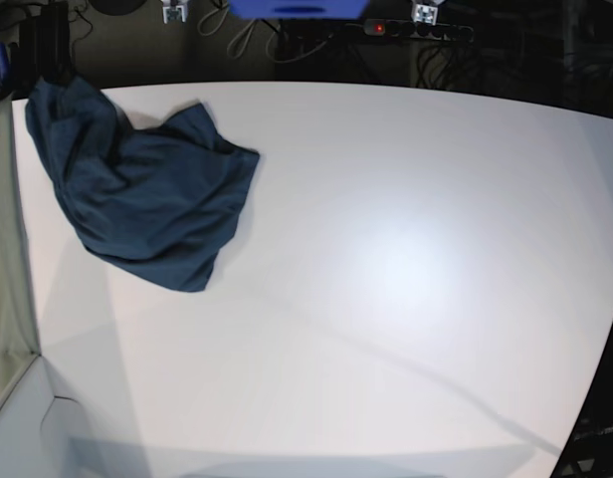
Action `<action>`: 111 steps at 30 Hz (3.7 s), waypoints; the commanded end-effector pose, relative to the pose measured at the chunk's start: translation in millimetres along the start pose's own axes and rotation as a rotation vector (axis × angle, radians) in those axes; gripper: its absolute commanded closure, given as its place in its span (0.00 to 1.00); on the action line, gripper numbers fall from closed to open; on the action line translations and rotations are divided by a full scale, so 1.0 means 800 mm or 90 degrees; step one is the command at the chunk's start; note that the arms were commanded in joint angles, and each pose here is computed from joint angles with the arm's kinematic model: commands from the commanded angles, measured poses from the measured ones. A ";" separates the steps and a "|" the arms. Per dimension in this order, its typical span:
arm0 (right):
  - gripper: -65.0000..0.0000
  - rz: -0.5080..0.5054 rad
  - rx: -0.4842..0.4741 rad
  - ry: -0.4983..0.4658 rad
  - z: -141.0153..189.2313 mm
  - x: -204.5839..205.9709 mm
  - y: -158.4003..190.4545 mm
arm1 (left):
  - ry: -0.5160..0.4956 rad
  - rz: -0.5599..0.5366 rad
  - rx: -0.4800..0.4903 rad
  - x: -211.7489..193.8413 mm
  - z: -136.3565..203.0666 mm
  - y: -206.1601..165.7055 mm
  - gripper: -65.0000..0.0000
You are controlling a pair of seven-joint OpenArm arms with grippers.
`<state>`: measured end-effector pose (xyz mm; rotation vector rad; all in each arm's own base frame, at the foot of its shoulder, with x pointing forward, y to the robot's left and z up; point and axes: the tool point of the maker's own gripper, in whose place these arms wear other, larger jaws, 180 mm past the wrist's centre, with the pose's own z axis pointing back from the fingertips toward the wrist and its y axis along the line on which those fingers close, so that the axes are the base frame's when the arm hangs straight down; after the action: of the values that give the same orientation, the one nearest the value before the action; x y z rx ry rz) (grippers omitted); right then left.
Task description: Layout the t-shirt on the table in an organized manner, then fold the t-shirt properly
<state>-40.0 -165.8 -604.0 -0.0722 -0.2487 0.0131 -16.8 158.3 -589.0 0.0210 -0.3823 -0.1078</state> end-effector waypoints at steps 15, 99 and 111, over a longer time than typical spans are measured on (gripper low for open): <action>1.00 0.030 -0.035 -0.288 0.144 0.184 -0.041 | -0.199 -0.020 -0.027 0.110 0.118 -0.013 1.00; 0.55 0.095 0.019 -0.442 0.225 0.326 0.000 | -0.281 -0.057 -0.286 0.402 0.014 -0.223 0.99; 0.55 0.108 0.016 -0.445 0.225 0.328 -0.003 | -0.495 0.067 -0.138 0.543 0.098 -0.004 0.99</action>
<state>166.4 -151.1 -374.1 -0.0630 -0.9049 0.2069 347.0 107.0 -368.7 -0.2552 -1.0977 -0.0445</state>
